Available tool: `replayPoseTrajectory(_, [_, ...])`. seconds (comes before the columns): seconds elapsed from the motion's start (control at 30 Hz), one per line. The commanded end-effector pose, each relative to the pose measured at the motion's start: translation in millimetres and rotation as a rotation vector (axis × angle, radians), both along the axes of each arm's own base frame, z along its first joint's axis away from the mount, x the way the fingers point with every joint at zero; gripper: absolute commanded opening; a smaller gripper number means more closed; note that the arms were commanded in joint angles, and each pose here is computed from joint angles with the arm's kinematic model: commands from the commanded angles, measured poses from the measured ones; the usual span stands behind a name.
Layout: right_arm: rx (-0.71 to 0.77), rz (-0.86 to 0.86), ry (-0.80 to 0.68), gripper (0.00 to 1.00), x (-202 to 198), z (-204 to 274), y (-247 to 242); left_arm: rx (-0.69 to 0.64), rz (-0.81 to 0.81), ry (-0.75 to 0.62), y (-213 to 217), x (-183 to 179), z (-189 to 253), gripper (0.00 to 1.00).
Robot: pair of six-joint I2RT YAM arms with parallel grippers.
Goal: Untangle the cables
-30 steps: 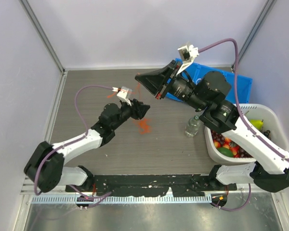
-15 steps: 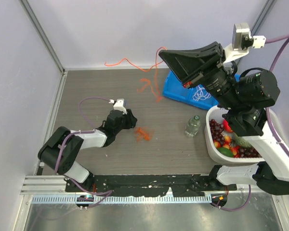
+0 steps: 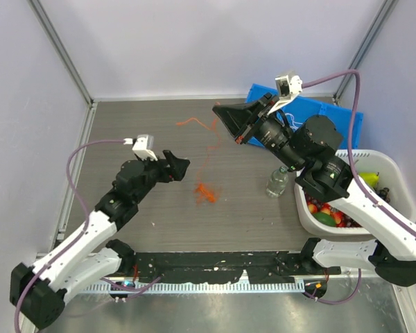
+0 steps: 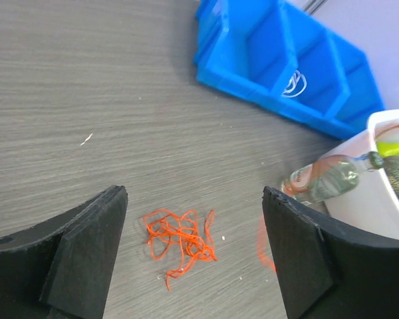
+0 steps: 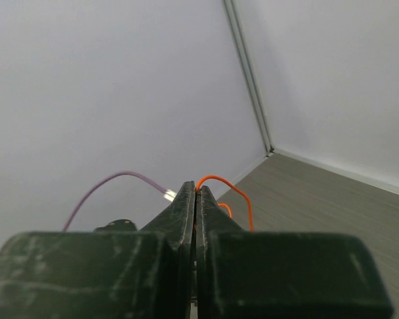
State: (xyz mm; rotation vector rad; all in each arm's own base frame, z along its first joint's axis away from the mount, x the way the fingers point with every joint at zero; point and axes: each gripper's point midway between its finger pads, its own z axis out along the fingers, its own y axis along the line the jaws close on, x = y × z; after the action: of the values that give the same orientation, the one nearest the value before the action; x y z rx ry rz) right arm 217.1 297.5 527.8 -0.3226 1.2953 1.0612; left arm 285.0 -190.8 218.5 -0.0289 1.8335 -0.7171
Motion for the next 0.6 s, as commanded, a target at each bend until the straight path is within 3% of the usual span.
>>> replayPoseTrajectory(0.0, [0.053,-0.143,-0.05,0.01,6.3,24.0,-33.7,0.06,0.03,0.008,23.6,-19.5,17.9,0.9])
replayPoseTrajectory(0.3, [-0.029,-0.614,-0.037,0.01,72.9,3.8,-94.2,0.012,-0.009,-0.184,21.3,-22.2,124.1,0.95])
replayPoseTrajectory(0.57, [0.019,-0.723,0.004,0.01,157.6,-0.7,-135.9,0.121,-0.098,-0.307,6.9,-12.0,172.2,0.95])
